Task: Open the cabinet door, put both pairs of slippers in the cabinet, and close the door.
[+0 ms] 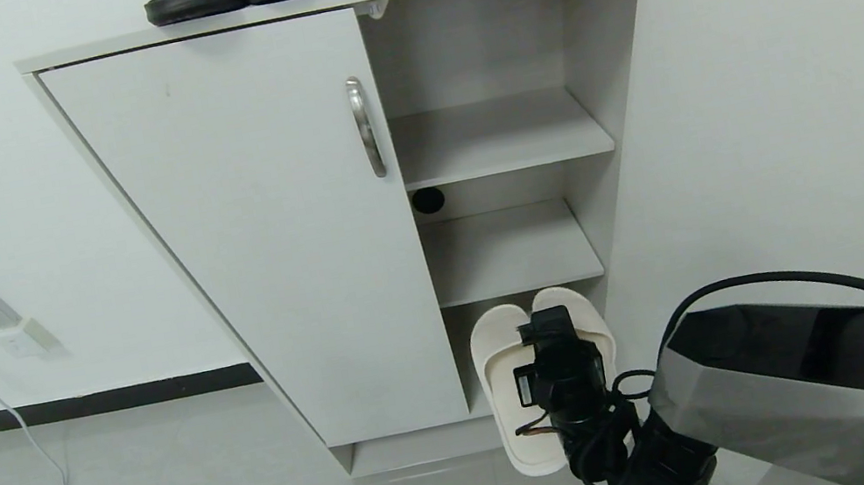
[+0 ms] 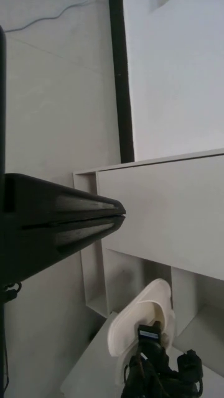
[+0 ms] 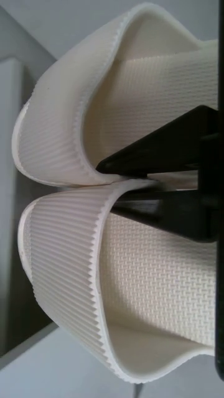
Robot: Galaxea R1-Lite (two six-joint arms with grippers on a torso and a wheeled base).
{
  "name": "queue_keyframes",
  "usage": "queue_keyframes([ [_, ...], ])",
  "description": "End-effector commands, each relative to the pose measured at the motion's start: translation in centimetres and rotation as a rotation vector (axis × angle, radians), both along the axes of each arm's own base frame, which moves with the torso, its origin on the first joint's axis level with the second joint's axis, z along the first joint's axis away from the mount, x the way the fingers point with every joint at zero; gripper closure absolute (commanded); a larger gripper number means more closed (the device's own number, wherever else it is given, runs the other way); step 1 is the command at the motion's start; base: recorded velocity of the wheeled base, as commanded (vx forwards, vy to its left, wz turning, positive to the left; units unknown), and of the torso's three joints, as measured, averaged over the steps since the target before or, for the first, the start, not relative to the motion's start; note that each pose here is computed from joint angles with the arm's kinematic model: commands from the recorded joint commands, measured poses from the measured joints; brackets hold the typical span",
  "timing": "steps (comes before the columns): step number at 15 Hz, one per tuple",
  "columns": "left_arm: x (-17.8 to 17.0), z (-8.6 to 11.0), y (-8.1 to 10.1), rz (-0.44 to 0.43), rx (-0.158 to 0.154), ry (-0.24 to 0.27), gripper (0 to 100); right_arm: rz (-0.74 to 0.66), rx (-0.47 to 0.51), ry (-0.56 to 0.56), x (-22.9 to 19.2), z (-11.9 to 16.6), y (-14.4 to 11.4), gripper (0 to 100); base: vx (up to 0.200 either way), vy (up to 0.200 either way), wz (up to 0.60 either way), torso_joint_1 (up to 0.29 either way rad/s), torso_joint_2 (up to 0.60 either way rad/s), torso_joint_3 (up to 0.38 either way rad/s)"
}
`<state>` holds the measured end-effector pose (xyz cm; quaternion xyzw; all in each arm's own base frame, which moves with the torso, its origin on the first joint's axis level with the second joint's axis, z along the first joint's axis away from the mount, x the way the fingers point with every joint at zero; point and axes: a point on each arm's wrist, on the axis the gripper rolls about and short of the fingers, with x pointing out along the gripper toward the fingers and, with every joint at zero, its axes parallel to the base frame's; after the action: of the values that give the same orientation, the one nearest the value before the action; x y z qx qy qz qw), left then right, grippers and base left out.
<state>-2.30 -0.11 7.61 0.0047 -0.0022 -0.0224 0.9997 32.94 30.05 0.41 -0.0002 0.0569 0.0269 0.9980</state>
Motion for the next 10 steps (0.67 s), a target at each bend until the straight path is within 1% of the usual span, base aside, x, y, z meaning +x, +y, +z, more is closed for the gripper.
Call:
queue_keyframes([
  [1,0.0,0.0,0.0,0.000,0.000,0.001,100,-0.010,-0.018,-0.007,0.4,-0.6,-0.4,100,0.000,0.000,0.00,0.000,0.00,0.000],
  [3,0.0,0.0,0.0,0.000,0.000,0.001,100,-0.011,-0.017,-0.009,0.5,-0.6,-0.5,100,0.000,0.000,0.00,0.000,0.00,0.000],
  [8,0.0,0.0,0.0,0.002,0.000,0.001,100,-0.011,0.013,-0.042,0.5,0.9,-0.5,100,0.000,0.000,0.00,0.000,0.00,0.000],
  [10,0.0,0.0,0.0,0.002,0.000,0.001,100,-0.013,0.015,-0.045,0.5,1.0,-0.5,100,0.000,0.000,0.00,0.000,0.00,0.000],
])
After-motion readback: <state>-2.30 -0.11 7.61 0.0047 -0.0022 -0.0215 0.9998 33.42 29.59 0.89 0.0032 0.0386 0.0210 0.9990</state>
